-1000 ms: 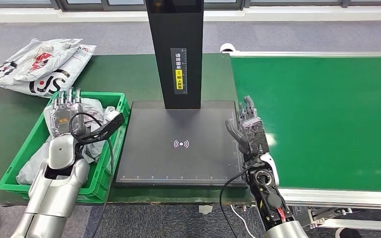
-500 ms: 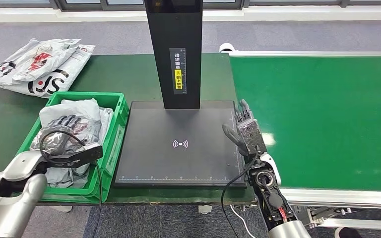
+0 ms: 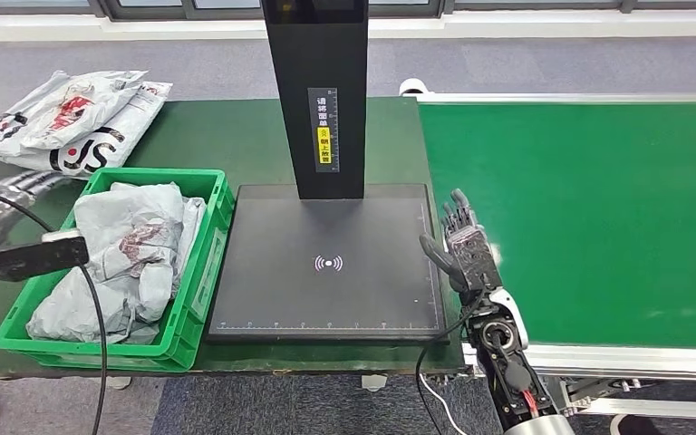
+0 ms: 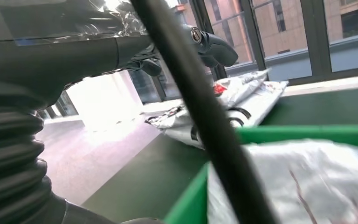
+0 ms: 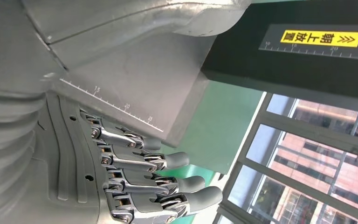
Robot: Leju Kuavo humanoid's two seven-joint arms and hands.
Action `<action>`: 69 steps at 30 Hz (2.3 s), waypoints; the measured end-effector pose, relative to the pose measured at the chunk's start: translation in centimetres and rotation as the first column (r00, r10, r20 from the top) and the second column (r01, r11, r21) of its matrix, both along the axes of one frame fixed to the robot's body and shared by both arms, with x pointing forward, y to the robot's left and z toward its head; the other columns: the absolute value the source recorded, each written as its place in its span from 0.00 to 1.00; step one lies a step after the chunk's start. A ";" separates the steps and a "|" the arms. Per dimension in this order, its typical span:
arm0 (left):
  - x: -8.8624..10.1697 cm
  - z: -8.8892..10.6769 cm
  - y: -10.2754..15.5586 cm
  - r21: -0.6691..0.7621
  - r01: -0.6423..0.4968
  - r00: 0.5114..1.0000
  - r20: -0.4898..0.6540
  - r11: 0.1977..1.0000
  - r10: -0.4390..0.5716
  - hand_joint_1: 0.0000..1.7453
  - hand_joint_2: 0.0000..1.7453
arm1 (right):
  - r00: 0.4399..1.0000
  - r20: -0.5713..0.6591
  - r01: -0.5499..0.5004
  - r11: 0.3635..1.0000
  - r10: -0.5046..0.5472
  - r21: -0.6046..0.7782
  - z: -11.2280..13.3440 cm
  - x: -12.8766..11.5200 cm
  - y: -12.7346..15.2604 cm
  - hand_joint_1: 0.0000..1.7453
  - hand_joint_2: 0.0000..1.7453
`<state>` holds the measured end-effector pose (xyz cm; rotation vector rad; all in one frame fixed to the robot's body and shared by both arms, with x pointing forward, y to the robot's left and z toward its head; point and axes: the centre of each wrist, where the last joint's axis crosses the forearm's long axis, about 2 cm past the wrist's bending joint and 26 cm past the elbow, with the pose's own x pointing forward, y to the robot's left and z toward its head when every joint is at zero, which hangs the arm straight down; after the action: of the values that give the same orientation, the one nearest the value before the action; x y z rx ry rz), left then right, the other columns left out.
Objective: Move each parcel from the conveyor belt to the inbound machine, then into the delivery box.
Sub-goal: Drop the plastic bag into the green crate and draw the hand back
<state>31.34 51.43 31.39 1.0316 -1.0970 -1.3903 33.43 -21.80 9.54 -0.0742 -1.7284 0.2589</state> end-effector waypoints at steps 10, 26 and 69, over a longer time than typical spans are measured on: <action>1.5 3.4 1.2 -0.111 0.029 0.995 0.096 0.993 -0.018 0.00 1.00 | 1.000 0.028 0.005 1.000 -0.005 0.005 1.2 0.3 0.0 0.00 1.00; 9.8 -7.5 -10.7 -0.687 0.165 0.985 0.150 0.708 -0.083 0.00 1.00 | 0.994 0.105 0.023 0.993 -0.035 0.116 3.3 0.9 2.3 0.00 1.00; 3.9 -18.3 -41.0 -0.969 0.197 0.976 0.178 -0.151 0.129 0.00 1.00 | 0.971 0.128 0.195 0.978 -0.204 0.081 3.1 -1.4 9.8 0.00 1.00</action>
<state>35.28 10.43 13.13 -0.1561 -1.8594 0.0156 32.00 -11.99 12.61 -0.2192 -1.8485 0.0473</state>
